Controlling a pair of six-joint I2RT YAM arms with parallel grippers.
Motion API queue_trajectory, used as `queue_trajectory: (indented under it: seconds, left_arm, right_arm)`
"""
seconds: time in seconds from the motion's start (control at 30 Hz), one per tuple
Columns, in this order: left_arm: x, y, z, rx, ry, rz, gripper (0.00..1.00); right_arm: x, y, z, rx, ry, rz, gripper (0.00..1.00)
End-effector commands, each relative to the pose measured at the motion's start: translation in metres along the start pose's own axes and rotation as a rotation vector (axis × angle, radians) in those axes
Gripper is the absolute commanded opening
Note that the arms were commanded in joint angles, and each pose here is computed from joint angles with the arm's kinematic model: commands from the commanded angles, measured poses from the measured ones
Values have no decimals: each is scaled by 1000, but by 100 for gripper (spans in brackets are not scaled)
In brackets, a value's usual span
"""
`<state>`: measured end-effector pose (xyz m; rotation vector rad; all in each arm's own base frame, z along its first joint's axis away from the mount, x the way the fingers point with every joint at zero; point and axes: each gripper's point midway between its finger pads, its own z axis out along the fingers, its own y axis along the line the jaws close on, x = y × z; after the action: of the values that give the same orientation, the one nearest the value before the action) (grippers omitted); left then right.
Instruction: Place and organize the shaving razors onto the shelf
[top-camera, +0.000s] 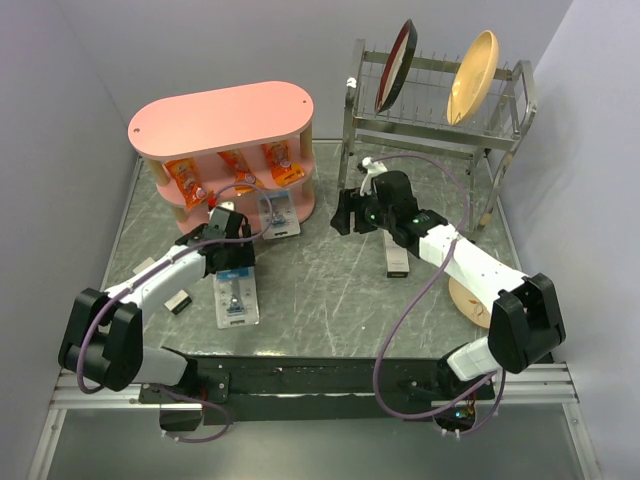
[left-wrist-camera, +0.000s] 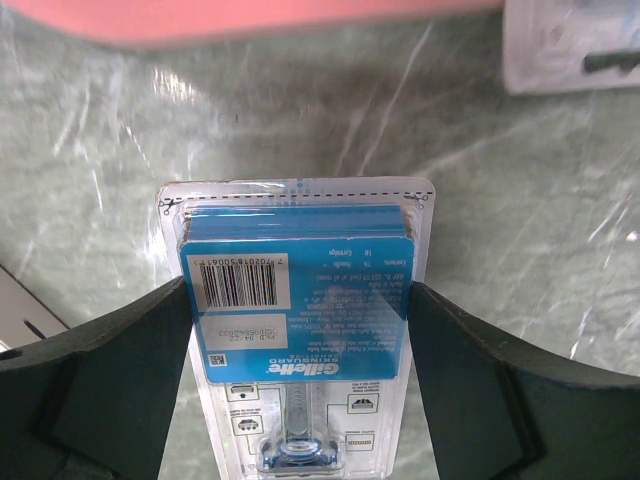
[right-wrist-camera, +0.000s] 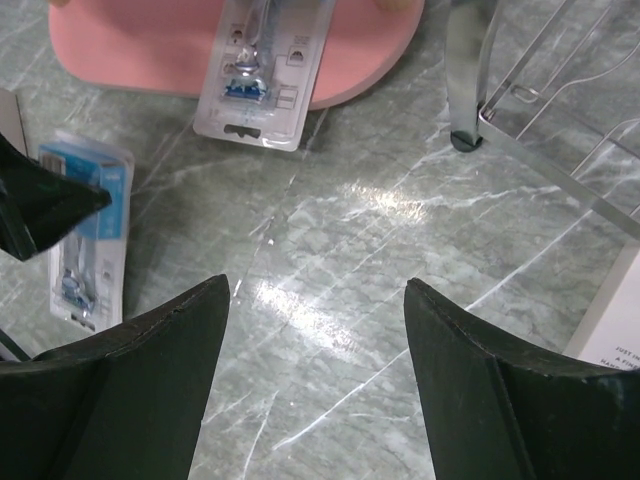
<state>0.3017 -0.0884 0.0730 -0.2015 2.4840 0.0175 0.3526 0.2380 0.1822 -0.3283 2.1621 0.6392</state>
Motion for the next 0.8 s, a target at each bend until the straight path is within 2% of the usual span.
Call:
queue_trajectory:
  seconds: [0.0,0.13,0.57,0.77]
  left_arm:
    - [-56,-5,-9,13,-172,-10,75]
    - [-71,-5,-5,7,-207,-22,75]
    - [-80,3,6,-16,-242,-23,79]
    - [-73,-4,7,27,-215,-15,88]
  right_arm:
    - [-30,12,-3,-31,-79,-9,78]
    - [-27,10,-4,-28,-77,-3,78]
    - [-24,10,-4,-28,-77,1,78]
    - [-23,9,-5,-26,-76,0,78]
